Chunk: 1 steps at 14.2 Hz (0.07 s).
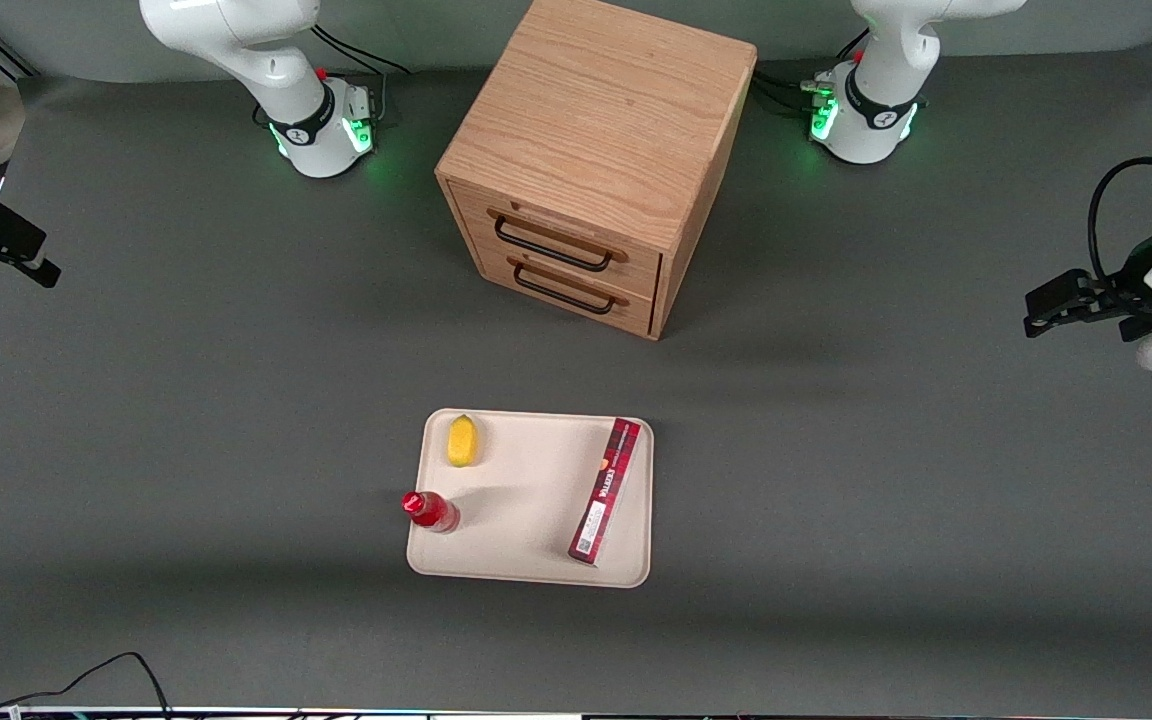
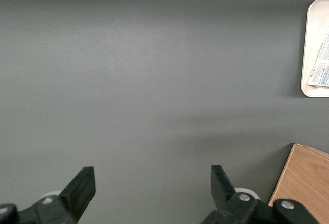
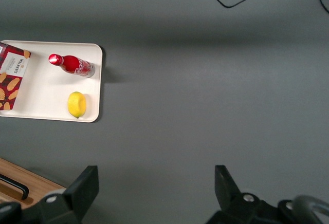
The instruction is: Place coke bottle on tray
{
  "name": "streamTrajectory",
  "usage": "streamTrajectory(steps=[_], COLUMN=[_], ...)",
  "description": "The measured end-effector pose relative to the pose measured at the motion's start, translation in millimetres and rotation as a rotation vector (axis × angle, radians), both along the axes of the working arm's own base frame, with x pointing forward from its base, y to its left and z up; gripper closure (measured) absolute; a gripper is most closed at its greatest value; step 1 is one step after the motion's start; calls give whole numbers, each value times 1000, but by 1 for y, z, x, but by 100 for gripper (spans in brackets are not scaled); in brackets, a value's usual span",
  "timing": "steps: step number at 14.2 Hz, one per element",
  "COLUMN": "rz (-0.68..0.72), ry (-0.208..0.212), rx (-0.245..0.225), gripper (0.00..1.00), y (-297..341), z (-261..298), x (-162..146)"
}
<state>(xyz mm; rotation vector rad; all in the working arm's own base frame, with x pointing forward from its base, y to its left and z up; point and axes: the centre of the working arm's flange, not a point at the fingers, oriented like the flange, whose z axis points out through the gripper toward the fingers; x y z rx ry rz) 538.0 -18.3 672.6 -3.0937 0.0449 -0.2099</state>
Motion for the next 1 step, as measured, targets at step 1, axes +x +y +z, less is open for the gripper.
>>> streamTrajectory(steps=[1], rz=[-5], ry=[5], rx=[0], gripper=[0], y=[1], z=[-3], x=[2])
